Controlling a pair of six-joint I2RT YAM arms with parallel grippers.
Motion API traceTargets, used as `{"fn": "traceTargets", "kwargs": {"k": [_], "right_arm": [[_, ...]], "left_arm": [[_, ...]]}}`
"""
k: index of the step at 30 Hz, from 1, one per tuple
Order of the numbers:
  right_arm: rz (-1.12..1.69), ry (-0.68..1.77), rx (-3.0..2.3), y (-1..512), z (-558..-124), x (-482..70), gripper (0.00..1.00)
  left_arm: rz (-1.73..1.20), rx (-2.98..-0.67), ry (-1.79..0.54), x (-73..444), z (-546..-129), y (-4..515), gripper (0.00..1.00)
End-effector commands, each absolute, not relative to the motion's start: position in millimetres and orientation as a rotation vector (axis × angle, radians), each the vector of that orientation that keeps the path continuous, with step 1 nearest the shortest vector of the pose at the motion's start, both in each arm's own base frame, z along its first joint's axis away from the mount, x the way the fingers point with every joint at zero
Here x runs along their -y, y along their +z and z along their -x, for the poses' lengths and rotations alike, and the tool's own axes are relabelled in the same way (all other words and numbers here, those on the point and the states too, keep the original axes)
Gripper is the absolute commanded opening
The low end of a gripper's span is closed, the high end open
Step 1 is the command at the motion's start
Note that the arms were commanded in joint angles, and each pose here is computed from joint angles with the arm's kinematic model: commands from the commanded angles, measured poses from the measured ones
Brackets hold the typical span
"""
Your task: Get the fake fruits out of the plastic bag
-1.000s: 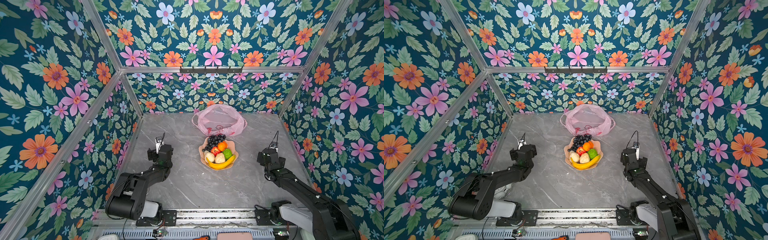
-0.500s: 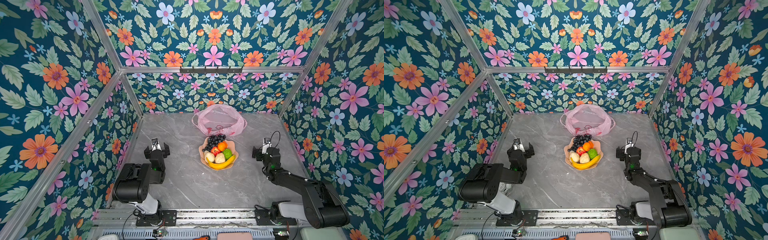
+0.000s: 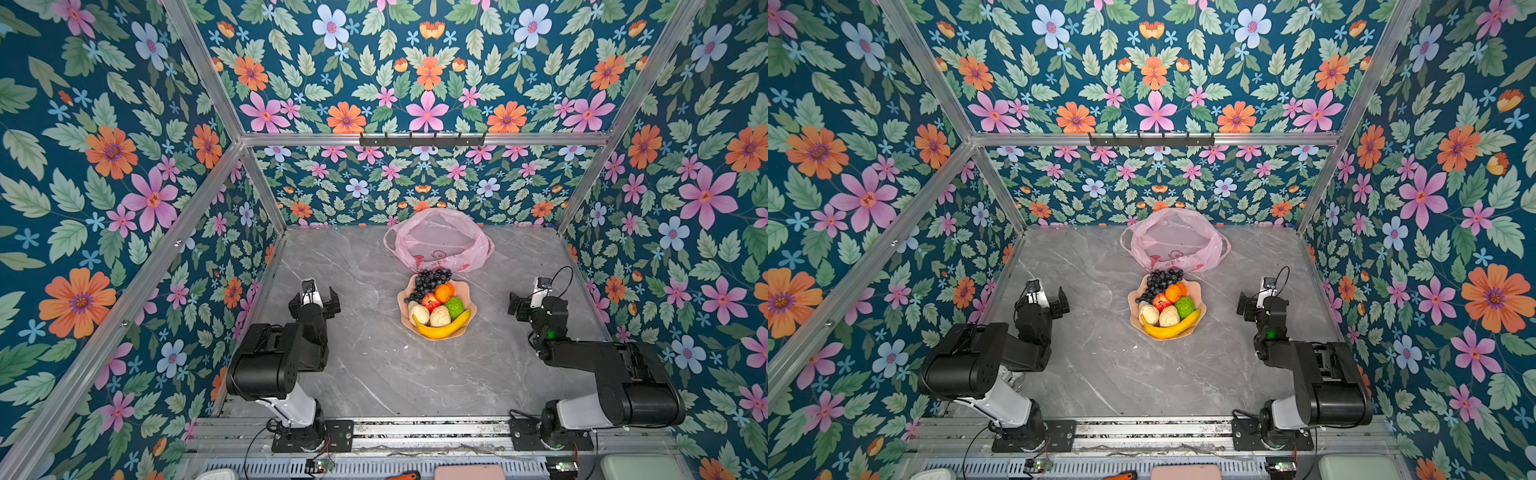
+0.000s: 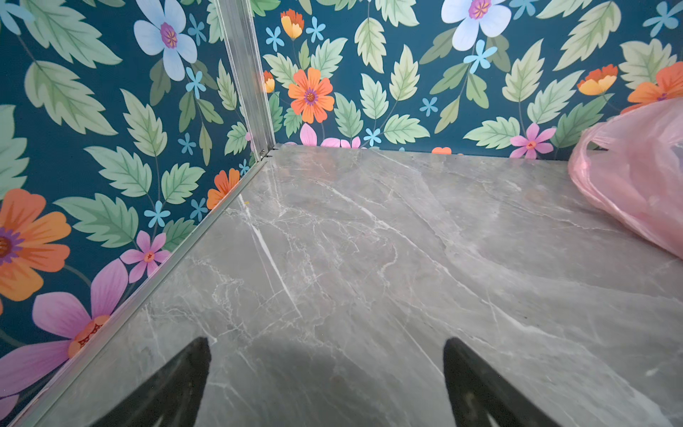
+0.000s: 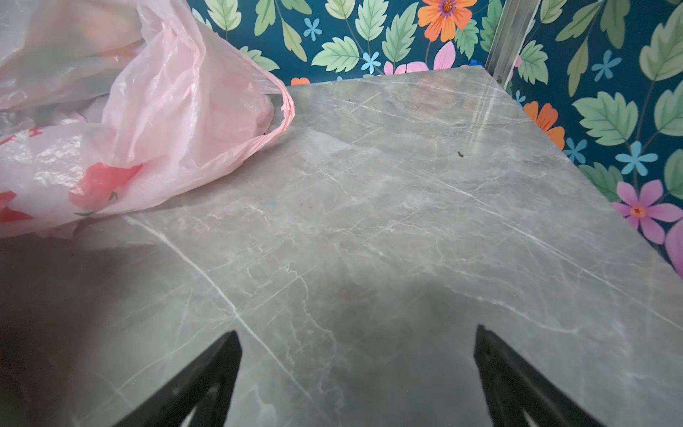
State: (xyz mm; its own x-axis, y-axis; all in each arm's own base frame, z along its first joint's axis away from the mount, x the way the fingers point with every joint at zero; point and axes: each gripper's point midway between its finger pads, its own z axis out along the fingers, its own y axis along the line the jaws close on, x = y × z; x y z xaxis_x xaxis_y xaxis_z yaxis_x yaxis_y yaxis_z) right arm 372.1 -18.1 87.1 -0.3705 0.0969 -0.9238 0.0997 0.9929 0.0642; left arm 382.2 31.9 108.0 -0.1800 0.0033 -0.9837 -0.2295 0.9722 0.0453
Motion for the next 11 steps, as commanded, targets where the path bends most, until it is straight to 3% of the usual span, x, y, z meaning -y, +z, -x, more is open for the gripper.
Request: {"fn": "traceTargets", "kwargs": {"k": [1,11], "right_arm": [[-0.152,0.011,-1.914,95.9,-375.7,17.8,0.99],[-0.151,0.011,-1.917,95.4,-375.4,17.5,0.99]], "left_arm": [[0.176,-1.709,0.194,-31.1,-383.9,115.9,1.00],[0.161,-1.712,0.193,-28.7,-384.4,115.8,1.00]]}}
